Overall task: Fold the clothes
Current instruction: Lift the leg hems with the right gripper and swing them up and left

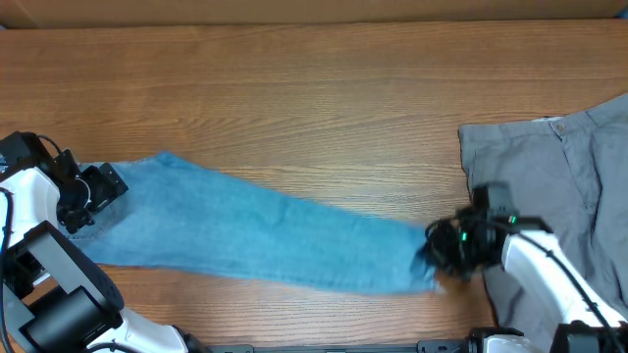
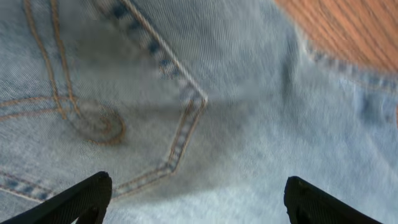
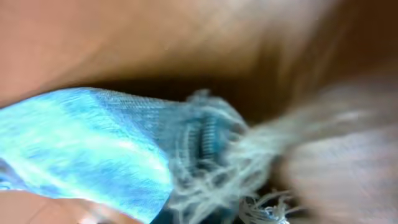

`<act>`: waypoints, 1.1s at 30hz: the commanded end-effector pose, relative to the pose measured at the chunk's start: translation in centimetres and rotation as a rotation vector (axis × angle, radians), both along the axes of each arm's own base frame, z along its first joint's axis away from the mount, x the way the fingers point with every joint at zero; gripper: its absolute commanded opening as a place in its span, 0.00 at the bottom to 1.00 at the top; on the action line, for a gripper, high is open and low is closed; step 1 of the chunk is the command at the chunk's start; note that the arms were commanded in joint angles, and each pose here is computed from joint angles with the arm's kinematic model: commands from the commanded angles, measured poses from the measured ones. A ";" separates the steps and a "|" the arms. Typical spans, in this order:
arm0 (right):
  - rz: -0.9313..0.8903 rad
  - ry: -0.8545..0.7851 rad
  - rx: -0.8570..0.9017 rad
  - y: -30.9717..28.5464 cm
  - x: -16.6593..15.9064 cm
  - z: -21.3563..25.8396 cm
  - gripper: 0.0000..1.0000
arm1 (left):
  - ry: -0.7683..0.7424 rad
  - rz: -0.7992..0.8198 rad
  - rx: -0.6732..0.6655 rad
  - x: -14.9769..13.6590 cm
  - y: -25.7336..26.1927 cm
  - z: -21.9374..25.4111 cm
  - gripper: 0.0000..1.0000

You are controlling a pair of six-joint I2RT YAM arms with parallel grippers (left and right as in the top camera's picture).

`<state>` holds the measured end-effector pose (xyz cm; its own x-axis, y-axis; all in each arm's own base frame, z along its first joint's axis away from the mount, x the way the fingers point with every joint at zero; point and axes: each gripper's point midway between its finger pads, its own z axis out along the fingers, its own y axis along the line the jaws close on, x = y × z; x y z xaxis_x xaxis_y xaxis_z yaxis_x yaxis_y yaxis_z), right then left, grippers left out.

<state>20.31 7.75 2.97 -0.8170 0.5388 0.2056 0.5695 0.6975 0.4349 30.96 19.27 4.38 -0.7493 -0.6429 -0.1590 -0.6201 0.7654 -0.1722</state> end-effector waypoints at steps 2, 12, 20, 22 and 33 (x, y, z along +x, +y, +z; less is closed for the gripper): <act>-0.017 -0.230 -0.179 -3.0 7.3 6.1 0.04 | -0.034 0.027 -0.036 0.5 0.4 1.4 0.91; -0.025 -0.424 -0.328 -5.4 12.2 12.5 0.04 | -0.058 0.039 -0.074 1.0 0.7 3.7 0.91; -0.026 -0.552 -0.421 -7.3 14.6 16.8 0.04 | -0.145 -0.034 -0.197 2.3 -1.6 5.8 0.88; -0.059 -0.596 -0.443 -8.6 15.3 19.6 0.04 | -0.142 -0.044 -0.198 2.3 -1.6 7.0 0.86; -0.146 -0.795 -0.472 -12.2 17.8 31.1 0.04 | -0.295 -0.130 -0.254 4.3 -3.0 16.8 0.87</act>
<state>37.14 -4.92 32.69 -0.5435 0.5527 -0.6318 0.3661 0.8334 0.4140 34.06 16.89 18.30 -0.7589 -0.6327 -0.1541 -0.5123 0.7262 -0.4585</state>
